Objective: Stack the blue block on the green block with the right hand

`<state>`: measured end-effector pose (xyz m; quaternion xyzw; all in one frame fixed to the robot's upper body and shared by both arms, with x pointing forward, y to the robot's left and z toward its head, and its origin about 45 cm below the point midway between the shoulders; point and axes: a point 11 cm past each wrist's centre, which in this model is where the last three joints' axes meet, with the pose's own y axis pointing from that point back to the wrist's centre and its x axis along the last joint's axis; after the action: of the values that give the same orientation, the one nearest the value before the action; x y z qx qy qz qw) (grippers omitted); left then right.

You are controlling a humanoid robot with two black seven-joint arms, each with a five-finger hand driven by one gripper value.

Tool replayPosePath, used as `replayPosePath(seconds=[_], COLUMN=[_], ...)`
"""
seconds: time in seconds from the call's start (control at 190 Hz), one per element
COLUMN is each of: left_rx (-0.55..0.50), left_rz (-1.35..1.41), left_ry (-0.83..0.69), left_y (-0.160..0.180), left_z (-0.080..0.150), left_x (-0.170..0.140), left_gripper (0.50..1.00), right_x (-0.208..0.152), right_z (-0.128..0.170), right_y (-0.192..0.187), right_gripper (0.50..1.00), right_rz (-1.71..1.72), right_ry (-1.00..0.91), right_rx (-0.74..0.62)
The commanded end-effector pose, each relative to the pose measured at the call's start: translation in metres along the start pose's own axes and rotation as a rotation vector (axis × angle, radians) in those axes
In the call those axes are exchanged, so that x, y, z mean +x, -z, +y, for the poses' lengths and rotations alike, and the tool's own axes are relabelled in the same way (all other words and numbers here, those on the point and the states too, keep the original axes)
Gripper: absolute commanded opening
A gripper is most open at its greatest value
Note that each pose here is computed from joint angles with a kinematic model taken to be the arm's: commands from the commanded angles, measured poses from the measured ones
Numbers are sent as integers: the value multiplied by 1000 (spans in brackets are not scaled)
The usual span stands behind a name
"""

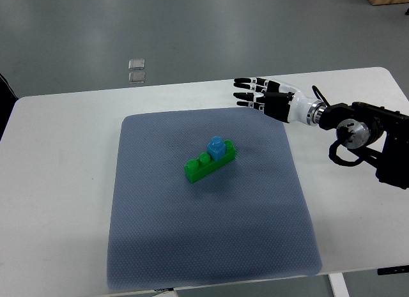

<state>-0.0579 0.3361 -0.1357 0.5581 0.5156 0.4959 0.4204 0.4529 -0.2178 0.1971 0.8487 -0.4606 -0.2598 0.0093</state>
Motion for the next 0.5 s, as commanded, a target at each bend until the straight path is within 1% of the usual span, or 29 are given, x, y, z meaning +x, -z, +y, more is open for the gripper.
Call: replayPosePath(seconds=[0.0,0.126,0.237,0.253,0.289,0.495], left_rx=[0,1,1,0,0,-1], left_rz=[0,0,0,0,0,1], left_ry=[1,-1,1,-1,1,1], left_y=[0,1,1,0,0,0], left_z=[0,0,0,0,0,0], left_x=[0,0,0,0,0,0], left_gripper=[1000,1000,1000,1000,1000,1000], right_x=[5,6,7,7,6,11], right_z=[1,1,2,2,2,3], right_y=[3,0,1,2,2,5], right_gripper=[905,905,907,923,926,926], right_rz=[-76,-93,-133,-176,-197,-240], right_ry=[-12,-18,-21,-20,-19,-47], right_rx=[29,17,32,45,54,87])
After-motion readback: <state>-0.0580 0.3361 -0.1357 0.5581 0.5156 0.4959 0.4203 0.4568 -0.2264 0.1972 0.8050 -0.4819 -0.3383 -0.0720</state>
